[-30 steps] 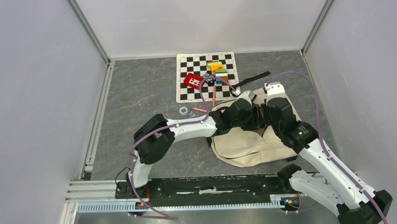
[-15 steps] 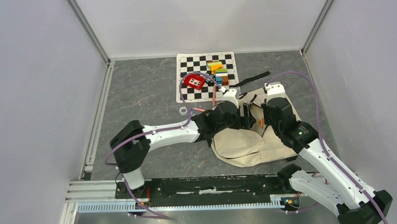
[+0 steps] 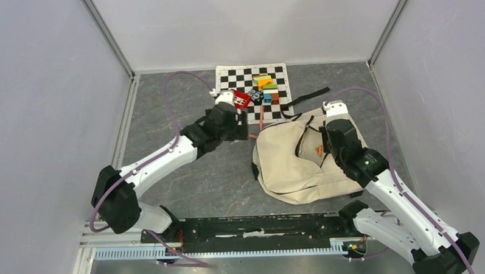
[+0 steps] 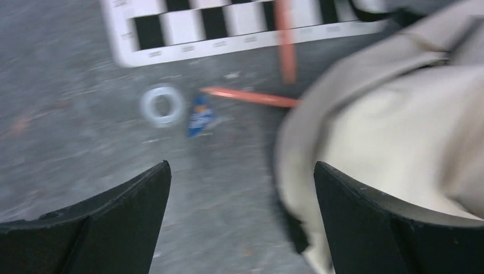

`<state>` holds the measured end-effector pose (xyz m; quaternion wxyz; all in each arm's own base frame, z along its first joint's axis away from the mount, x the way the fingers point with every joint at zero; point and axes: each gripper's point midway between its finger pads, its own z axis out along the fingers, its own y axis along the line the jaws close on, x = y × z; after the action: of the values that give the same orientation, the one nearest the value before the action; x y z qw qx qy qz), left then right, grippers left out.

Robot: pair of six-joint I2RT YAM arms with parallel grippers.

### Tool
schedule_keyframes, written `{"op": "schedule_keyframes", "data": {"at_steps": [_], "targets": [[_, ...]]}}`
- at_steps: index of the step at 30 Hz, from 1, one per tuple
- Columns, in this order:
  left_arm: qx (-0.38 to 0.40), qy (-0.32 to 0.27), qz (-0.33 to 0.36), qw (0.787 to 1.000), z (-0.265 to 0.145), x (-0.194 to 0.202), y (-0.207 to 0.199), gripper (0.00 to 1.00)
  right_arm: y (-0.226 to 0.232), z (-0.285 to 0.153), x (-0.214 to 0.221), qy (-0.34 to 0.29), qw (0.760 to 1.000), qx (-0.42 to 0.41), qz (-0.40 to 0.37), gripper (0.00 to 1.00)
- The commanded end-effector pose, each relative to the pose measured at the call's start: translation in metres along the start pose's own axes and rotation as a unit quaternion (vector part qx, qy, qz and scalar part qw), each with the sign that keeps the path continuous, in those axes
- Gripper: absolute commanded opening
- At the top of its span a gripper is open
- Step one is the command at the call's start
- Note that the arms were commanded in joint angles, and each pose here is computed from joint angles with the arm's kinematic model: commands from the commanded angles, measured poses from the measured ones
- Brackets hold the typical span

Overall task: Pack the student bag
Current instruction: Place the stationery in the student bag.

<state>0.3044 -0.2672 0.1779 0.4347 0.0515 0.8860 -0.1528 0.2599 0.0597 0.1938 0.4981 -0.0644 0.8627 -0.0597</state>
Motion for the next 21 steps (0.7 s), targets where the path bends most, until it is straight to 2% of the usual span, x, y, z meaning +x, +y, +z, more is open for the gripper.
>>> {"op": "schedule_keyframes", "data": {"at_steps": [1, 5, 9, 16, 19, 21], "targets": [[-0.047, 0.100, 0.055, 0.992, 0.004, 0.026, 0.069, 1.00, -0.001, -0.009, -0.043, -0.058, 0.998, -0.002, 0.027, 0.00], [-0.070, 0.159, 0.086, 0.981, 0.023, 0.030, 0.102, 1.00, -0.002, -0.010, -0.045, -0.060, 0.998, -0.001, 0.028, 0.00], [-0.081, 0.189, 0.073, 0.976, 0.047, 0.036, 0.120, 0.98, 0.001, -0.009, -0.042, -0.056, 0.998, -0.007, 0.030, 0.00], [-0.076, 0.196, 0.048, 0.977, 0.082, 0.036, 0.130, 0.78, 0.000, -0.008, -0.039, -0.052, 0.998, -0.006, 0.025, 0.00], [-0.084, 0.207, 0.046, 0.974, 0.094, 0.042, 0.137, 0.66, 0.000, -0.007, -0.038, -0.051, 0.998, -0.005, 0.025, 0.00], [-0.091, 0.218, 0.048, 0.970, 0.099, 0.047, 0.142, 0.64, 0.000, -0.008, -0.038, -0.050, 0.998, -0.005, 0.026, 0.00]]}}
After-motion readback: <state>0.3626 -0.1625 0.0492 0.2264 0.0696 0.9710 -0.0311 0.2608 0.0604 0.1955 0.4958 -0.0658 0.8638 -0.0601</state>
